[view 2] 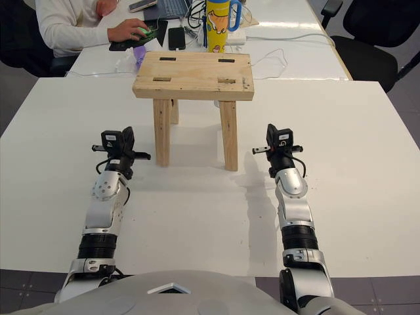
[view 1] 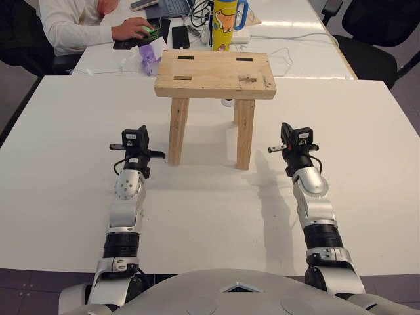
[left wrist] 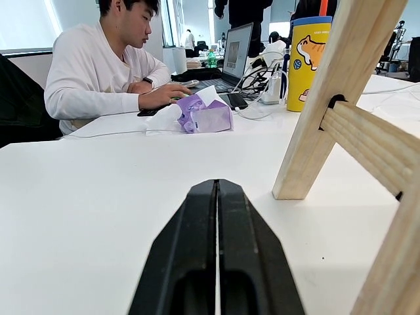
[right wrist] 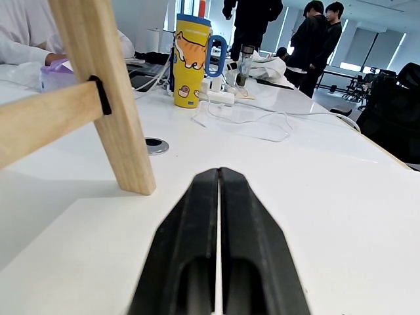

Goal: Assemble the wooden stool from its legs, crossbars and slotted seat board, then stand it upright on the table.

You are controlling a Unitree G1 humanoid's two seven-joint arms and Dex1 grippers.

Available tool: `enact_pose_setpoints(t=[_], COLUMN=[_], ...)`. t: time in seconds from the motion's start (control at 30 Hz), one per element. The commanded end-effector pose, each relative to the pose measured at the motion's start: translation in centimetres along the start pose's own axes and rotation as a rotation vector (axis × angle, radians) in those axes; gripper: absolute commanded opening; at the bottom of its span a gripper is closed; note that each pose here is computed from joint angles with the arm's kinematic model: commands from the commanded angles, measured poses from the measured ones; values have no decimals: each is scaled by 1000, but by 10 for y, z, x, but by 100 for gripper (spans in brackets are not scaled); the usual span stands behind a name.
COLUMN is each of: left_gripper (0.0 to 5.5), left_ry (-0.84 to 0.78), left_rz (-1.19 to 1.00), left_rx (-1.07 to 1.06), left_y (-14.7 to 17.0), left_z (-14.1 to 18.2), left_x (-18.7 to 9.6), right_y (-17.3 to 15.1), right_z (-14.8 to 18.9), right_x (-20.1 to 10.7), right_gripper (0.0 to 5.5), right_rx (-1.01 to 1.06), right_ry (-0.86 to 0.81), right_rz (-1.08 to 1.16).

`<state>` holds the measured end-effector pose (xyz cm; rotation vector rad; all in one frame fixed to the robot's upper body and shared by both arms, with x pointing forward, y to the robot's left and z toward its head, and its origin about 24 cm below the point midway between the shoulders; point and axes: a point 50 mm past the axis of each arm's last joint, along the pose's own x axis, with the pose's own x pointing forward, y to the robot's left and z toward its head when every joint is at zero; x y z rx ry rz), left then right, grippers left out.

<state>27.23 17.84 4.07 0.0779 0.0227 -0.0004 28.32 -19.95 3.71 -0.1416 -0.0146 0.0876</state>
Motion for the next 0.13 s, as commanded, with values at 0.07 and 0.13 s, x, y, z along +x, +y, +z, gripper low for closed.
enact_pose_setpoints(t=[0.07,0.13], left_gripper=[0,0], left_ry=[-13,-16], left_rz=[-7,-7], left_rx=[9,9], left_y=[-1,-1], left_z=[3,3], left_x=[5,5], right_y=[1,2], right_z=[3,3], right_x=[4,4], right_gripper=[1,1], right_rx=[-7,-7], right_ry=[-12,-13], right_rz=[6,6])
